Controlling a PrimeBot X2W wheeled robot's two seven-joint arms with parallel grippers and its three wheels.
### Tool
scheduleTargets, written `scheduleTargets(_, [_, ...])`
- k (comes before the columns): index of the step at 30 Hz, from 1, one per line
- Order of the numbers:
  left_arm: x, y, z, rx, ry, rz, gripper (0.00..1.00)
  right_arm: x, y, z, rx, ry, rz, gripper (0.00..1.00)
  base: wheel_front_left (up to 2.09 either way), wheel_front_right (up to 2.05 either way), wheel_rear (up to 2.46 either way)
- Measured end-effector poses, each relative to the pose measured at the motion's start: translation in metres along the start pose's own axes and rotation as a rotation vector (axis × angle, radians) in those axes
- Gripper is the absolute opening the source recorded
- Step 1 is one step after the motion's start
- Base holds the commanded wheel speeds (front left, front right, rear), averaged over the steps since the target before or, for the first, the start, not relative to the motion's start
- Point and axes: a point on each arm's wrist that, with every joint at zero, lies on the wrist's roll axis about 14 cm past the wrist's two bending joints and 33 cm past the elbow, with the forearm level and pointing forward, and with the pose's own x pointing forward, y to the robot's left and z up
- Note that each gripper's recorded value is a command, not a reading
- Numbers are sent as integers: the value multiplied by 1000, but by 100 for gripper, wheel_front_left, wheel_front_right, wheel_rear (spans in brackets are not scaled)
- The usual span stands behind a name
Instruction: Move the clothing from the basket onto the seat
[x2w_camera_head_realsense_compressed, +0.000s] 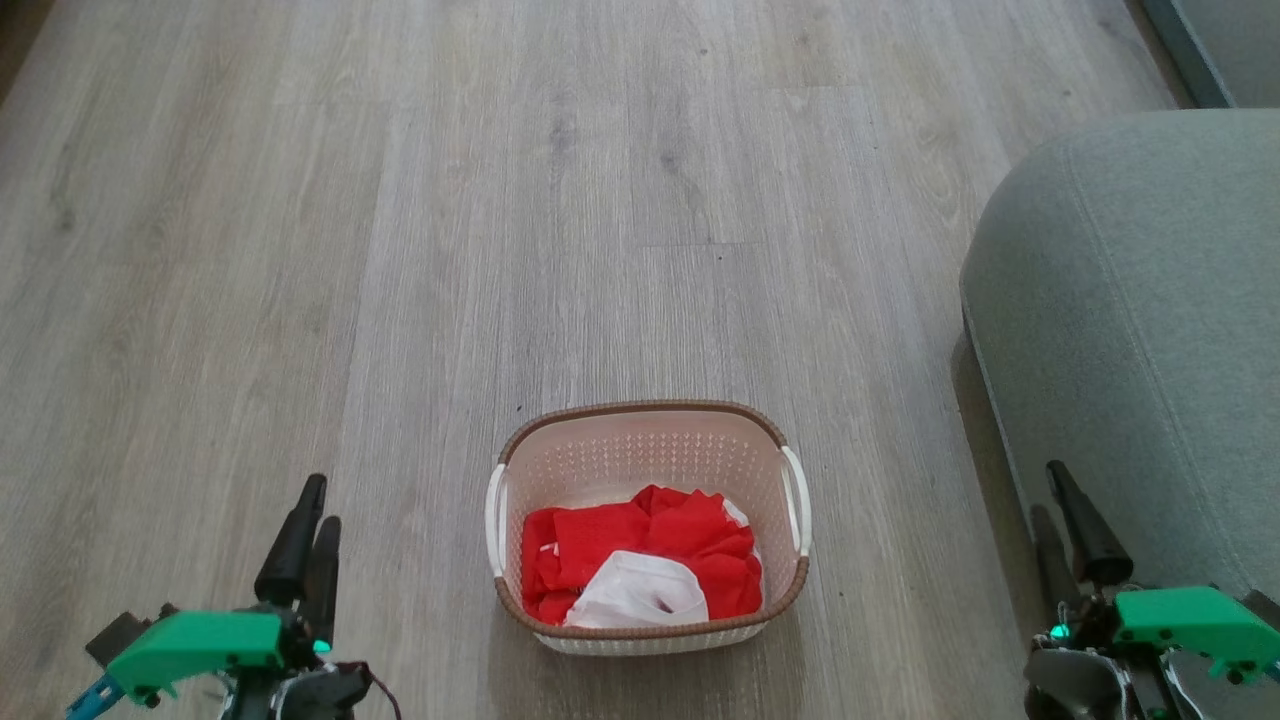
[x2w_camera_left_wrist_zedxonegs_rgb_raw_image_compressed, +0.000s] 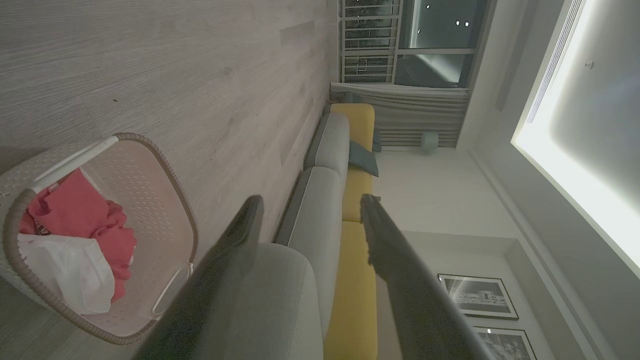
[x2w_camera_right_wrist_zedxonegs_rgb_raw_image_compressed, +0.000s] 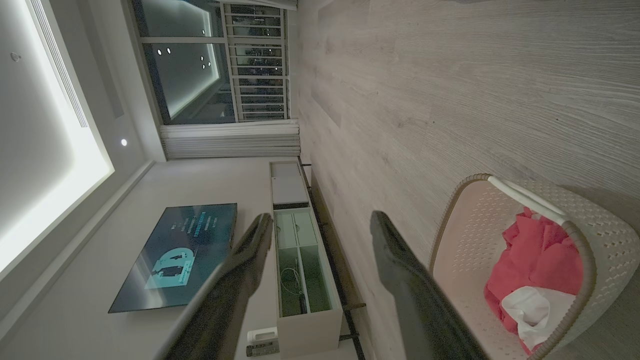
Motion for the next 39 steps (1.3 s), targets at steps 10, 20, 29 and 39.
scheduleTargets(10, [1, 2, -3, 55, -1, 8, 100, 0, -1, 0, -129, -7, -9, 100, 0, 0, 0])
scheduleTargets(20, [1, 2, -2, 200, -12, 22, 100, 2, 8, -4, -340, 3, 12, 100, 0, 0, 0])
scheduleTargets(29, [2, 1, -7, 354, -6, 34, 100, 3, 12, -9, -488, 8, 27, 100, 0, 0, 0])
scheduleTargets(39, [3, -3, -11, 523, -5, 28, 100, 4, 16, -12, -637, 14, 48, 100, 0, 0, 0])
